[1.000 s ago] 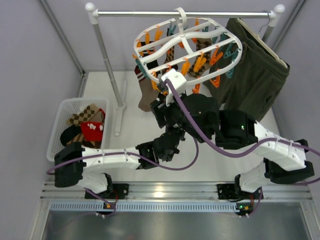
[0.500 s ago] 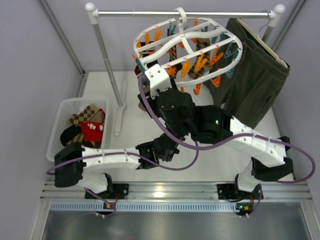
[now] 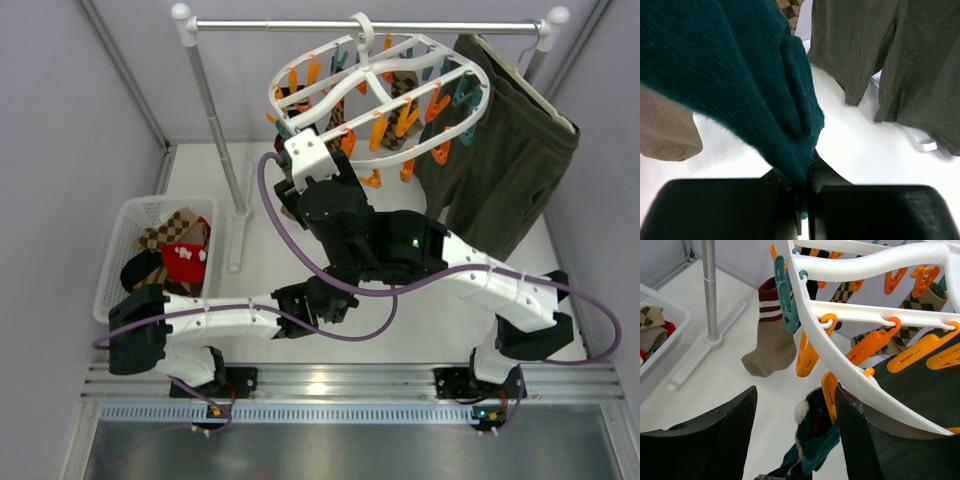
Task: Remove the socks clipped to the hanger
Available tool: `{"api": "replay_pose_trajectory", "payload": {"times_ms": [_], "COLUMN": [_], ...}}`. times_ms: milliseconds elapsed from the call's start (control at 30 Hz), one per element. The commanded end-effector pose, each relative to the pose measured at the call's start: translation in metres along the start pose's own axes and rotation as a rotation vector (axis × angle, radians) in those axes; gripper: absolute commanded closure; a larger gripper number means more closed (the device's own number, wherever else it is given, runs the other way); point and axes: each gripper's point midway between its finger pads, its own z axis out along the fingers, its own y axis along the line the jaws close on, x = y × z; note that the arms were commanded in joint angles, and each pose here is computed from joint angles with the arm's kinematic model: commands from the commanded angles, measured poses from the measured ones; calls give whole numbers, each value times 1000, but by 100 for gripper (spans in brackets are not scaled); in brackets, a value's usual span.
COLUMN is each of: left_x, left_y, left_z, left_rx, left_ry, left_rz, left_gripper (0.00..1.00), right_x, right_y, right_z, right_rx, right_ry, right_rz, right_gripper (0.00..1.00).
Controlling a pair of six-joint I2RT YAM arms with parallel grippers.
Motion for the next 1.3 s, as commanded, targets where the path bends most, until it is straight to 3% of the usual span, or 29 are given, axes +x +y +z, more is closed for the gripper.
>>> {"api": "replay_pose_trajectory", "payload": {"times_ms": [0,467,1267], "left_x": [-22,-19,-20], "left_y": [-1,-14,-15], "left_z": [0,7,6], "left_rx": [-3,20,32], "left_ry": [-52,-45,-47], "left_rz": [-53,-43,-46], "left_gripper": [100,100,100], "right_x": [-21,-25,12], "right_y": [-13,-18,-54], "right_z": [-12,-41,-21], "right_rx": [-22,-151,186], "right_ry": [-42,-70,8], "right_rz": [76,155,49], "right_gripper": [39,40,40]}}
